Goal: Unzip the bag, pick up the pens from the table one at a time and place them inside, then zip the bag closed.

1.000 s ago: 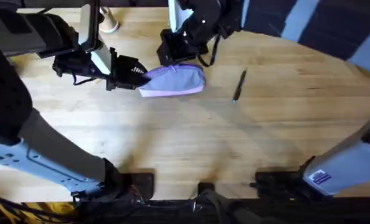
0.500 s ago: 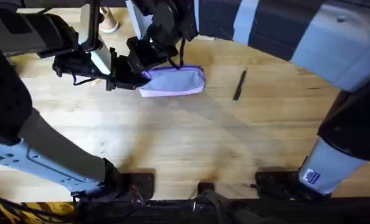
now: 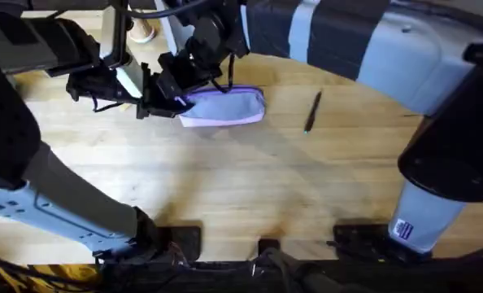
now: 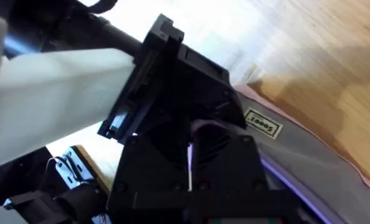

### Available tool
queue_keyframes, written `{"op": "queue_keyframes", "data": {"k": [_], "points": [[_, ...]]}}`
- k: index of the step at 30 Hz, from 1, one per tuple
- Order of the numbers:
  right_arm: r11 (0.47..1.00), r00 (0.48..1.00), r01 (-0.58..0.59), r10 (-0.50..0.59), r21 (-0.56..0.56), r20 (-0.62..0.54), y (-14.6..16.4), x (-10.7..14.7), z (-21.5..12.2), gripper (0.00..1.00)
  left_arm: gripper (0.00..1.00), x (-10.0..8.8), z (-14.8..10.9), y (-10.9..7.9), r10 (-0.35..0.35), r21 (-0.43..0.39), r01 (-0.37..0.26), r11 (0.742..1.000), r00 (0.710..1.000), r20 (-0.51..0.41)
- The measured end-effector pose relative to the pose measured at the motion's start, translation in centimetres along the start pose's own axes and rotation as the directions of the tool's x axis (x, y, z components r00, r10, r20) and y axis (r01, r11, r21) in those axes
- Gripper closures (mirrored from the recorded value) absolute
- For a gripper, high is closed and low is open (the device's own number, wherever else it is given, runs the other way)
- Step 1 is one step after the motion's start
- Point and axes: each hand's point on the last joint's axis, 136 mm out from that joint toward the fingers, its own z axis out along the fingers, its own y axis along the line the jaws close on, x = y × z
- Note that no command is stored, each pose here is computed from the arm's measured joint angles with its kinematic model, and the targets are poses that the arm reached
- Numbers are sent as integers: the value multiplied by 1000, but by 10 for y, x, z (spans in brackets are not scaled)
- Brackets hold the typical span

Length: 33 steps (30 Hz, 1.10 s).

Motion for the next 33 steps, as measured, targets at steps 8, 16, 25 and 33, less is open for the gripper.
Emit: {"op": "queue_keyframes", "data": {"k": [8, 16, 25, 33], "points": [[998, 999, 49, -48, -37, 24, 3, -12, -9, 615, 959, -1, 1, 0, 8, 0, -8, 1000, 1000, 4], [997, 1000, 20, -21, -77, -8, -4, -6, -39, 11, 959, -2, 2, 0, 10, 3, -10, 1000, 1000, 5], [970, 969, 241, -239, -29, 56, -30, -16, -104, 7, 959, -2, 2, 0, 10, 3, -10, 1000, 1000, 5], [867, 866, 498, -496, -19, 55, -28, -13, -106, 7, 631, -3, 3, 0, 12, 3, -12, 1000, 1000, 10]]}}
